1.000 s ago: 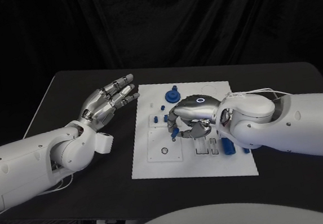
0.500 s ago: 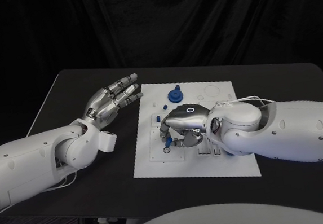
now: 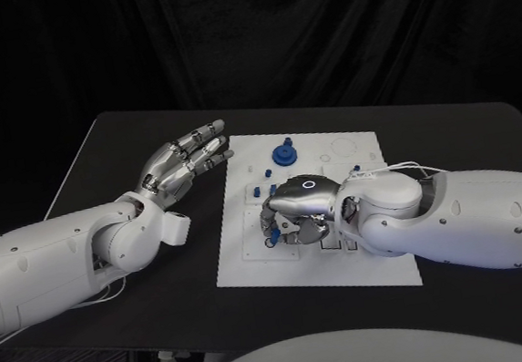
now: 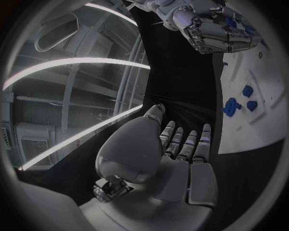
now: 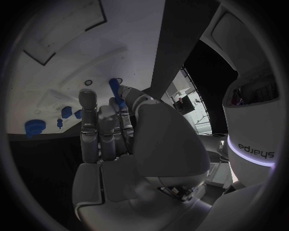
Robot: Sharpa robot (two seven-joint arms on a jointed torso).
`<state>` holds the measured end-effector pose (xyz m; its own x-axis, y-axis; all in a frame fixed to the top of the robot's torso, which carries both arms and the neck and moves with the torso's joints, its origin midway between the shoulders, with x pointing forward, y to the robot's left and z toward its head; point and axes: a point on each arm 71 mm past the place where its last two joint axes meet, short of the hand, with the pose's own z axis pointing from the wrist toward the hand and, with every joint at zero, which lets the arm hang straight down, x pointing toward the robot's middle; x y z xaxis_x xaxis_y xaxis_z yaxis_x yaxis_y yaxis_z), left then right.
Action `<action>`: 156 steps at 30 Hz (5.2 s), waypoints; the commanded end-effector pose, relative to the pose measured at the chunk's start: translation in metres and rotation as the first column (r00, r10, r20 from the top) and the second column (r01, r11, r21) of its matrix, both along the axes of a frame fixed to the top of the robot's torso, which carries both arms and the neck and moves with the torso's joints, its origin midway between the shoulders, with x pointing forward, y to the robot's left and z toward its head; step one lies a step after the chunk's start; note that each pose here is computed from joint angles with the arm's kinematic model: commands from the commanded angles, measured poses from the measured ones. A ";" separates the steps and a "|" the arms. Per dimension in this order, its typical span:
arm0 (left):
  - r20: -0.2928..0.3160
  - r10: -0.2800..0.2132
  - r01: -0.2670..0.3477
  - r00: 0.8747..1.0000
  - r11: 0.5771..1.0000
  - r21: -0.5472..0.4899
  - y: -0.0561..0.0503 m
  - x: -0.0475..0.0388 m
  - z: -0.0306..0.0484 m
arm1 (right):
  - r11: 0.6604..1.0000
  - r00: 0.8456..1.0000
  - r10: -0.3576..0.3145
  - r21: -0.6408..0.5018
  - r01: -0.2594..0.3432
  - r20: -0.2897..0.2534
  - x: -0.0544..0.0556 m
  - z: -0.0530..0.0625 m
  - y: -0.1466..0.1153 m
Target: Assemble the parts on the task board
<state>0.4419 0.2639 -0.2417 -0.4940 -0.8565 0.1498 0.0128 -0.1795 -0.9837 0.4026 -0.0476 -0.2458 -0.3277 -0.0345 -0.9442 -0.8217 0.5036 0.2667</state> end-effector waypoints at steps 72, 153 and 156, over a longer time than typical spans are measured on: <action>0.040 -0.009 0.011 0.999 0.998 -0.054 -0.001 0.0000 -0.0027 | 1.000 1.000 -0.018 0.010 0.018 -0.014 -0.001 -0.013 0.002; 0.027 0.005 -0.004 1.000 0.999 -0.037 0.005 -0.0008 -0.0043 | 0.874 0.874 -0.486 -0.018 0.486 -0.009 0.061 0.031 -0.172; 0.027 0.004 -0.003 1.000 0.999 -0.038 0.004 -0.0008 -0.0044 | 0.869 0.870 -0.494 -0.018 0.494 0.006 0.066 0.028 -0.173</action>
<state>0.4415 0.2691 -0.2496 -0.4929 -0.8553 0.1599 -0.0036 -0.1817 -0.9833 0.4664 -0.2182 -0.2172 -0.3278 0.1214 -0.9369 -0.4779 0.8342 0.2753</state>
